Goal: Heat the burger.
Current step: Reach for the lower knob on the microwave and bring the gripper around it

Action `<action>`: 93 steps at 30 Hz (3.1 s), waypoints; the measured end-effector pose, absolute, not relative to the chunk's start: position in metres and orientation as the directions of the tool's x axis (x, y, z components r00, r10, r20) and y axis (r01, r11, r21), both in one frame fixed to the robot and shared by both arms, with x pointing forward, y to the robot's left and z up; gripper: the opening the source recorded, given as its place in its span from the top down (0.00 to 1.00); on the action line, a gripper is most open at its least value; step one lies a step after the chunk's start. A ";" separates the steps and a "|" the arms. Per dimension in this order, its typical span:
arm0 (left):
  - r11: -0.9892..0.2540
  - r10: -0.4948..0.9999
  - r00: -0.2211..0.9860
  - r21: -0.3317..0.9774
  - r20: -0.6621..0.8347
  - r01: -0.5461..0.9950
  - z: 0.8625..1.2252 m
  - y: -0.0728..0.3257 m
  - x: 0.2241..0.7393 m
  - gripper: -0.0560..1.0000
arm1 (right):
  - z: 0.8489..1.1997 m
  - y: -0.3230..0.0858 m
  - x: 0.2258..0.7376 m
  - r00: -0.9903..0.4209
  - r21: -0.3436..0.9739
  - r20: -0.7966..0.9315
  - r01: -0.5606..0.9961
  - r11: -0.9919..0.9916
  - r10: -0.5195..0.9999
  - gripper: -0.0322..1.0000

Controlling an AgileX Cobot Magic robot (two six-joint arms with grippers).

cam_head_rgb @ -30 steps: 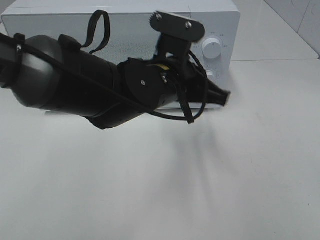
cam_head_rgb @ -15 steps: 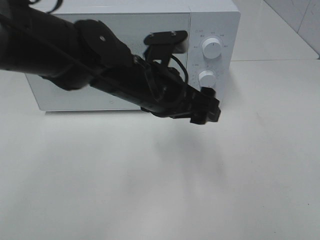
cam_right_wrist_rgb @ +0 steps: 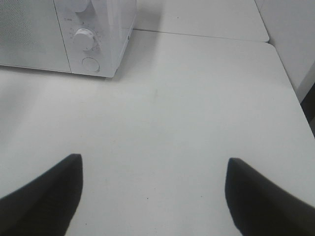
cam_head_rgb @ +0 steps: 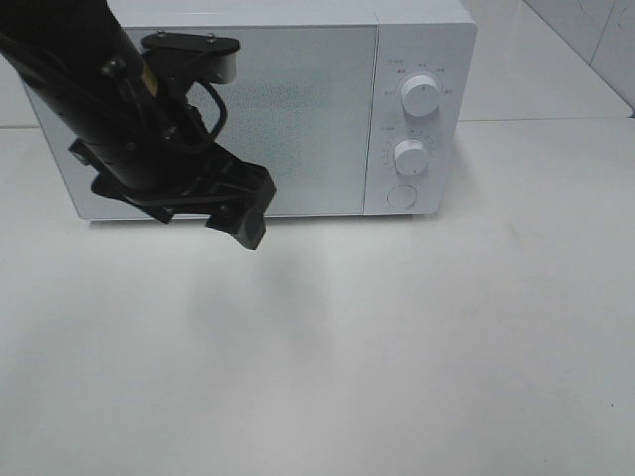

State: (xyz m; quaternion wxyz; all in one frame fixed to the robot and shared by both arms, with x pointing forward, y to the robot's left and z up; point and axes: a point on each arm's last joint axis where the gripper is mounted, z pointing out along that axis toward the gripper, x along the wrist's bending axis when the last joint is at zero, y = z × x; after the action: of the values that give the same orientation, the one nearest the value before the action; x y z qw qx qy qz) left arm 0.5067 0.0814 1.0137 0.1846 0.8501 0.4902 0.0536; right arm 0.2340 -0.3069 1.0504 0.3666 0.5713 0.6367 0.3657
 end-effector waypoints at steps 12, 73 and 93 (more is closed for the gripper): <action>-0.308 0.933 0.348 0.298 -0.093 0.904 1.030 0.172 0.510 0.17 | 1.050 -0.307 0.234 -0.078 0.885 -0.049 0.459 0.080 0.996 0.24; -0.122 0.977 0.189 0.473 -0.096 0.873 1.033 0.278 0.323 0.17 | 1.050 -0.307 0.234 -0.078 0.885 -0.049 0.459 0.080 0.996 0.25; 0.031 0.994 0.082 0.895 -0.075 0.445 1.058 0.292 0.230 0.17 | 1.050 -0.307 0.234 -0.078 0.885 -0.049 0.459 0.080 0.996 0.25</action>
State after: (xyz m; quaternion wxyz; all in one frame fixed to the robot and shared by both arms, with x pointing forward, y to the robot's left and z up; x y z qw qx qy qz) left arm 0.2304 0.2922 1.0579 0.4103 0.6105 0.5892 0.3344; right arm 0.2340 -0.3069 1.0504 0.3666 0.5713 0.6367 0.3657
